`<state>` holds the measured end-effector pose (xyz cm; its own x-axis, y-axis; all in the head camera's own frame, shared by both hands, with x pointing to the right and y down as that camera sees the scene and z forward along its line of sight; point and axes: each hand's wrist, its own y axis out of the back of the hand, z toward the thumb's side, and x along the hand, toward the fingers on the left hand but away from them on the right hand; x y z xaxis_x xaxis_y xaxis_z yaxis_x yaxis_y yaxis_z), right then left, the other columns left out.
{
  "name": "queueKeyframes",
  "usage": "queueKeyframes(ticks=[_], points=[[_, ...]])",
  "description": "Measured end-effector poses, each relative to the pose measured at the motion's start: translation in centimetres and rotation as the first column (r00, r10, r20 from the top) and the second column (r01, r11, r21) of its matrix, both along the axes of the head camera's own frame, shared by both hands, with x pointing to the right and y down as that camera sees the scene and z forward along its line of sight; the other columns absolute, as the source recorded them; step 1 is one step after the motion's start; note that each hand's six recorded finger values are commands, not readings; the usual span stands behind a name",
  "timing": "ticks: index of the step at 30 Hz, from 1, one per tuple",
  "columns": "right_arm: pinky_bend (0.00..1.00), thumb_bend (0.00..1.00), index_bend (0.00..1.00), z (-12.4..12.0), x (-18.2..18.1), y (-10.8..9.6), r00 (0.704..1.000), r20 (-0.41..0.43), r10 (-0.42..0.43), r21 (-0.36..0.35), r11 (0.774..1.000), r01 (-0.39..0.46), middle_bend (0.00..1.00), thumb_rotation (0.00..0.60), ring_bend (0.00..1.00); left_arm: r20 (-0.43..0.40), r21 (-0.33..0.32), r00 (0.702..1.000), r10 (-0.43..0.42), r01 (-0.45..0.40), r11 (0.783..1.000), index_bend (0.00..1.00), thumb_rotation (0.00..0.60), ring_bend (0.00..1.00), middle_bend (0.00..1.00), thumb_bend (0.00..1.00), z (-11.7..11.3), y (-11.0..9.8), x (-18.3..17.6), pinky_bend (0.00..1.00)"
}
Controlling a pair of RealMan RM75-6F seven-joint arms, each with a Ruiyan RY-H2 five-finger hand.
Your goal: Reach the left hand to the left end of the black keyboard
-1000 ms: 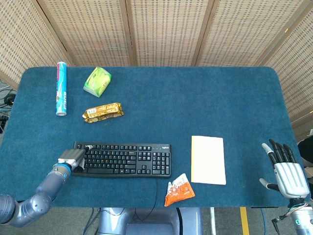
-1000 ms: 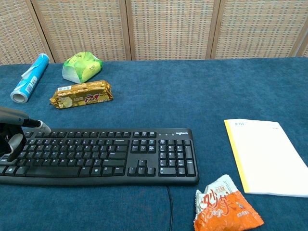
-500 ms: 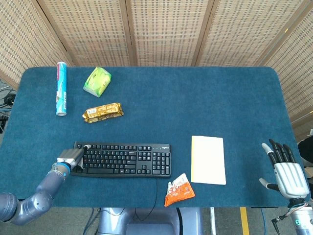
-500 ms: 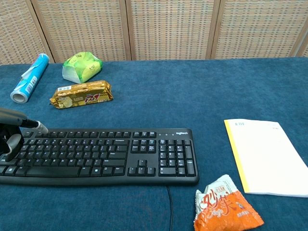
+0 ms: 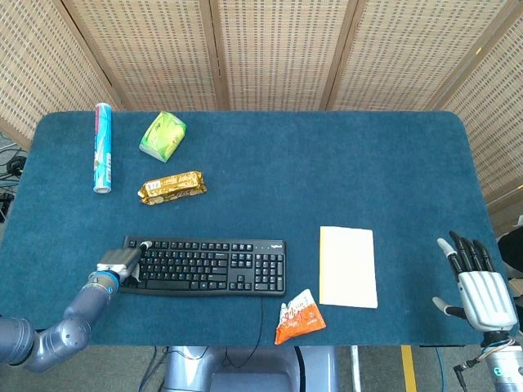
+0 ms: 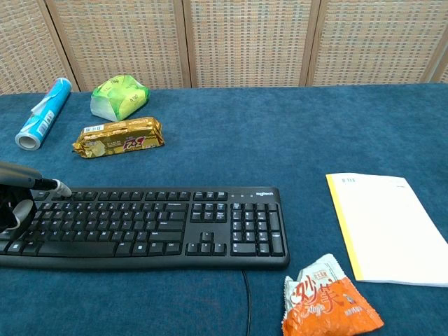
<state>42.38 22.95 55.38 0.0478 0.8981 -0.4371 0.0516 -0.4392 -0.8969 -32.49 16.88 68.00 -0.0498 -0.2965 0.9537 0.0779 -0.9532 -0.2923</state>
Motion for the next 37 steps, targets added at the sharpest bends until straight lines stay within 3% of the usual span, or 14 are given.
queueKeyframes(ticks=[10,13,16,18,21,24,27,29,34,37], points=[[0.0,0.04,0.06,0.1,0.0,0.0,1.0,-0.001,-0.003,0.0,1.0,0.003,0.0,0.6,0.0,-0.065,0.062,0.998,-0.002,0.006,0.998,0.0,0.6,0.55,0.59,0.85,-2.4,-1.3,0.9,0.36],[0.0,0.04,0.06,0.1,0.0,0.0,1.0,-0.003,-0.004,0.001,1.0,0.004,0.0,0.6,0.0,-0.099,0.105,0.995,-0.001,0.012,0.994,0.0,0.6,0.51,0.53,0.73,-4.2,-2.2,1.1,0.36],[0.0,0.04,0.06,0.0,0.1,0.0,1.0,-0.003,0.0,0.003,1.0,0.0,0.0,0.6,0.0,-0.14,0.151,0.99,-0.013,0.035,0.988,0.0,0.6,0.31,0.28,0.59,-5.9,-2.9,1.0,0.29],[0.0,0.04,0.06,0.0,0.3,0.0,1.0,-0.004,0.006,0.003,1.0,-0.006,0.0,0.6,0.0,-0.167,0.176,0.986,-0.025,0.054,0.983,0.0,0.6,0.14,0.08,0.46,-6.8,-3.1,0.8,0.16],[0.0,0.04,0.06,0.2,0.4,-0.1,1.0,-0.006,0.011,-0.002,1.0,-0.011,0.0,0.6,0.0,-0.203,0.221,0.979,-0.035,0.081,0.972,0.0,0.6,0.01,0.0,0.3,-7.8,-3.2,0.2,0.02],[0.0,0.03,0.06,0.3,0.6,-0.1,1.0,-0.011,0.016,-0.006,1.0,-0.016,0.0,0.6,0.0,-0.23,0.28,0.973,-0.029,0.095,0.955,0.0,0.6,0.0,0.0,0.13,-8.6,-2.9,-0.8,0.0],[0.0,0.03,0.06,0.4,0.8,-0.1,1.0,-0.016,0.018,-0.01,1.0,-0.018,0.0,0.6,0.0,-0.24,0.368,0.971,-0.007,0.098,0.925,0.0,0.6,0.0,0.0,0.01,-9.2,-2.5,-2.1,0.0],[0.0,0.03,0.06,0.5,0.9,-0.2,1.0,-0.021,0.018,-0.013,1.0,-0.018,0.0,0.6,0.0,-0.23,0.45,0.973,0.018,0.09,0.888,0.0,0.6,0.0,0.0,0.0,-9.5,-2.2,-3.3,0.0],[0.0,0.03,0.06,0.8,1.1,-0.2,0.999,-0.038,0.017,-0.02,1.0,-0.018,0.0,0.6,0.0,-0.138,0.643,0.988,0.064,0.04,0.765,0.0,0.6,0.0,0.0,0.0,-9.7,-0.2,-7.2,0.0],[0.0,0.03,0.06,0.9,1.1,-0.3,0.999,-0.046,0.018,-0.018,1.0,-0.019,0.0,0.6,0.0,-0.066,0.702,0.996,0.064,0.001,0.712,0.0,0.6,0.0,0.0,0.0,-9.3,1.9,-9.6,0.0]])
